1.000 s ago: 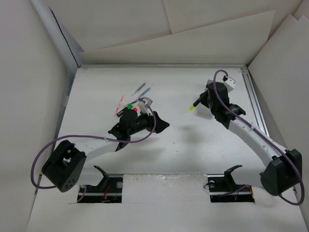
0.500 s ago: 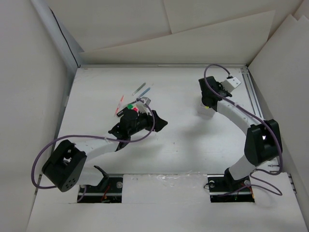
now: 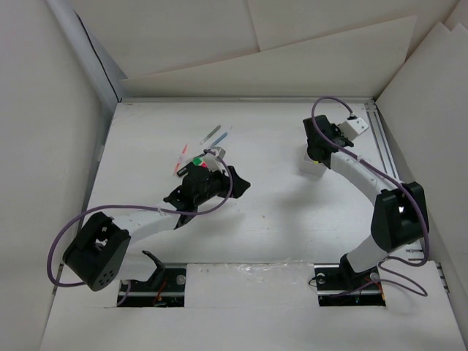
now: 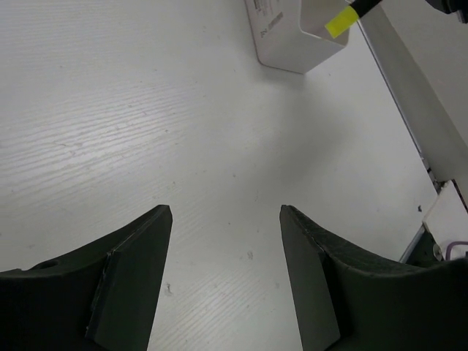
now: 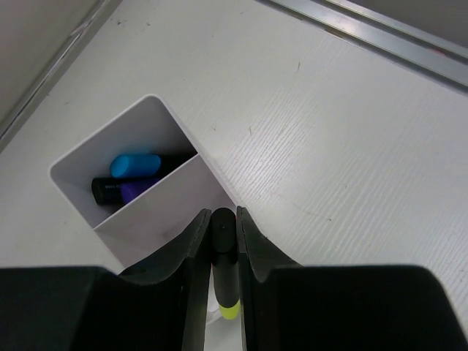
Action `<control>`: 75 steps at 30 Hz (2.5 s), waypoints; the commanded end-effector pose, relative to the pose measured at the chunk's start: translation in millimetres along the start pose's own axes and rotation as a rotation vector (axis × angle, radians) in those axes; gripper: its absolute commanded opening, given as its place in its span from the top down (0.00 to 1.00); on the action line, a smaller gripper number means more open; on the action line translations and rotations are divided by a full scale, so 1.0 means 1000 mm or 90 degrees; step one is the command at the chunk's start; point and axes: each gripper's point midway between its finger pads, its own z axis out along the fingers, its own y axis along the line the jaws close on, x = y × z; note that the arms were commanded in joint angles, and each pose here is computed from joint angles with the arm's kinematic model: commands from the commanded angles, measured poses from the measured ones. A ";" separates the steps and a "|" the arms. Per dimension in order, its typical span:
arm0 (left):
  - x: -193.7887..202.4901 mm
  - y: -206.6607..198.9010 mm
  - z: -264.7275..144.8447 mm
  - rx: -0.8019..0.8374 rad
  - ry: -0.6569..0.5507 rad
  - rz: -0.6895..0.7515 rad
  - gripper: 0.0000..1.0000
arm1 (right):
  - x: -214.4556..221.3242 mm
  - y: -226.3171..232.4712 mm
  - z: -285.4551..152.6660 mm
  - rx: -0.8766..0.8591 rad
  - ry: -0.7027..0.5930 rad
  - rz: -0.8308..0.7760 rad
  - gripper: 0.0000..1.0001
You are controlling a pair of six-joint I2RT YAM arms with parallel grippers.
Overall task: Sort the stationery into containers
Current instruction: Place the pen in the storage box, then move the stationery to the center of the board.
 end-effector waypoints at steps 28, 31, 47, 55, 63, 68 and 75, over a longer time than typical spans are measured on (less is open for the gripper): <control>-0.042 0.058 -0.033 -0.233 -0.102 -0.026 0.41 | -0.010 0.050 -0.079 -0.280 0.113 0.024 0.53; -0.047 0.061 -0.036 -0.244 -0.108 -0.034 0.41 | -0.006 0.065 -0.111 -0.369 0.130 -0.012 0.50; -0.042 0.126 -0.071 -0.483 -0.113 -0.083 0.44 | 0.027 0.064 -0.238 -0.738 0.294 -0.071 1.00; -0.045 0.182 -0.071 -0.597 -0.069 -0.076 0.53 | 0.025 0.055 -0.249 -0.755 0.276 -0.054 0.93; -0.046 0.192 -0.052 -0.579 -0.029 -0.048 0.57 | 0.034 0.055 -0.253 -0.762 0.284 -0.063 0.93; -0.042 0.196 -0.045 -0.575 -0.011 -0.030 0.57 | 0.039 0.056 -0.256 -0.763 0.289 -0.071 0.91; -0.043 0.203 -0.031 -0.581 0.007 -0.019 0.57 | 0.040 0.056 -0.258 -0.764 0.288 -0.072 0.91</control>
